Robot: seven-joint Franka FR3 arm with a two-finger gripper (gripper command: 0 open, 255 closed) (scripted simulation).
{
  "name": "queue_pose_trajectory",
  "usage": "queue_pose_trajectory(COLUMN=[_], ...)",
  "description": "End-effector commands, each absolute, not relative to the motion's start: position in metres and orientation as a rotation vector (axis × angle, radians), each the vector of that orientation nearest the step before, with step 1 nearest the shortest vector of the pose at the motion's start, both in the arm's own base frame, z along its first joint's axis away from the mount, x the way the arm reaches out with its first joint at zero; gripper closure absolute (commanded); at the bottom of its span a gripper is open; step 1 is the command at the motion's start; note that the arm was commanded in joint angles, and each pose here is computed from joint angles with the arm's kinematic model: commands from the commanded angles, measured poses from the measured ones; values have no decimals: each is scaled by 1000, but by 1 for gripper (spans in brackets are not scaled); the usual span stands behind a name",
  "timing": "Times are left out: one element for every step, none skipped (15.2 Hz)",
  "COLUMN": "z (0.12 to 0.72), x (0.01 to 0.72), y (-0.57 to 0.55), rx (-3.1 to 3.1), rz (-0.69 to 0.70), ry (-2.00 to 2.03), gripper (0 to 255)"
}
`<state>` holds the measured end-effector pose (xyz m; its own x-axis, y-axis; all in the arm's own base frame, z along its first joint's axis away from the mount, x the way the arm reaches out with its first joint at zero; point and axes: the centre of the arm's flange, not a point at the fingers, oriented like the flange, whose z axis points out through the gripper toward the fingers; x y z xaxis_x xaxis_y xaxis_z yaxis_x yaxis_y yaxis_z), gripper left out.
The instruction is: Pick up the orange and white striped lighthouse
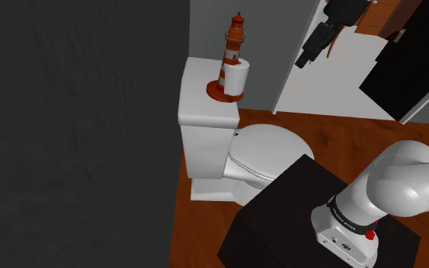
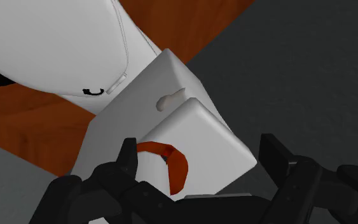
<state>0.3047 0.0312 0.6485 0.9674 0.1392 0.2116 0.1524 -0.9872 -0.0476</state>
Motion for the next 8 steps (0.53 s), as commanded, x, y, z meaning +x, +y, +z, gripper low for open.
queue_pose_trajectory(z=[648, 648, 647, 647, 646, 646, 645, 645], x=[305, 316, 328, 339, 351, 363, 375, 388], y=[31, 24, 18, 12, 6, 0, -5, -10], rx=[-3053, -3037, -3021, -3004, -2987, -2969, -2951, -2932], rz=[-321, -334, -346, -358, -370, -382, -394, -405], ry=[-226, -266, -305, -344, -382, -421, -458, -496], gripper=[0, 0, 0, 0, 0, 0, 0, 0])
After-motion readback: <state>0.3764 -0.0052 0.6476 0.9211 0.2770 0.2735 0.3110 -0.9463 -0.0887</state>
